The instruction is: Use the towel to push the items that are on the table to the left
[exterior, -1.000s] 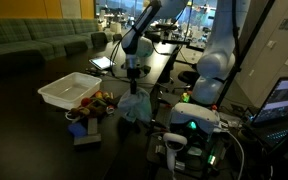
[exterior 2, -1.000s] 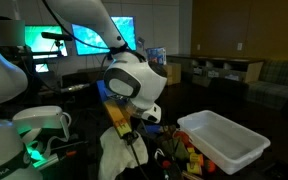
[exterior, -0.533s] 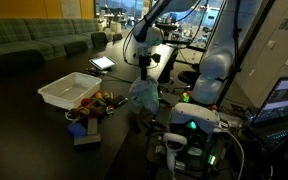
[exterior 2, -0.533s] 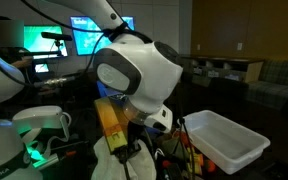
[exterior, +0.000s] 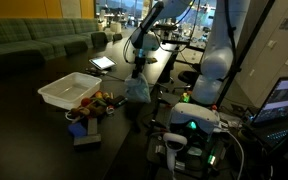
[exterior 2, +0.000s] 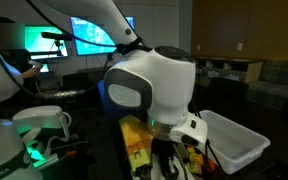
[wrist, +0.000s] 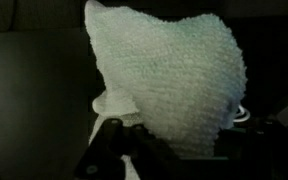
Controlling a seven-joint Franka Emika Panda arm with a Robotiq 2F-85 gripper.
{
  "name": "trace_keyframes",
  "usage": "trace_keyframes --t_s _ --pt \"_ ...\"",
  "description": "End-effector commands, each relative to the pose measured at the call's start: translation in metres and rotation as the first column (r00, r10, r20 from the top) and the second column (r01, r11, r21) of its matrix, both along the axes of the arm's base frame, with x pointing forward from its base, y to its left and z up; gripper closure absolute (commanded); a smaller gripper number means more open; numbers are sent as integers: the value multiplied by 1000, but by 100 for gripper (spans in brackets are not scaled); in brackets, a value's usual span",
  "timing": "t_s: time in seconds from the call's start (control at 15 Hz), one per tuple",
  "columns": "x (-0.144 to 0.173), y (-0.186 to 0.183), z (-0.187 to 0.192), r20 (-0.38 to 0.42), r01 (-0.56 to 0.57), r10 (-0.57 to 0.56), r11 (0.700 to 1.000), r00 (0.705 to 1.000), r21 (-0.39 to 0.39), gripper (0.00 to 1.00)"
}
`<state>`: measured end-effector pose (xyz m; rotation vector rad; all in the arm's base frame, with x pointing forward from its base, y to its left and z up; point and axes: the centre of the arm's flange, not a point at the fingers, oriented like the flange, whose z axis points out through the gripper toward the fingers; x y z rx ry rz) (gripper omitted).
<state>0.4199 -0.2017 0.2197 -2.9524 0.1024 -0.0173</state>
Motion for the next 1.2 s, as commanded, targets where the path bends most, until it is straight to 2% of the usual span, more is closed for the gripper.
trace_keyframes --t_s 0.0,0.53,1.13 --pt "39 -12 -32 35 68 -66 994 997 -80 100" --pt "69 -32 -108 46 136 -129 967 991 -218 100" --pt "67 -42 -178 17 177 -181 934 983 -309 100"
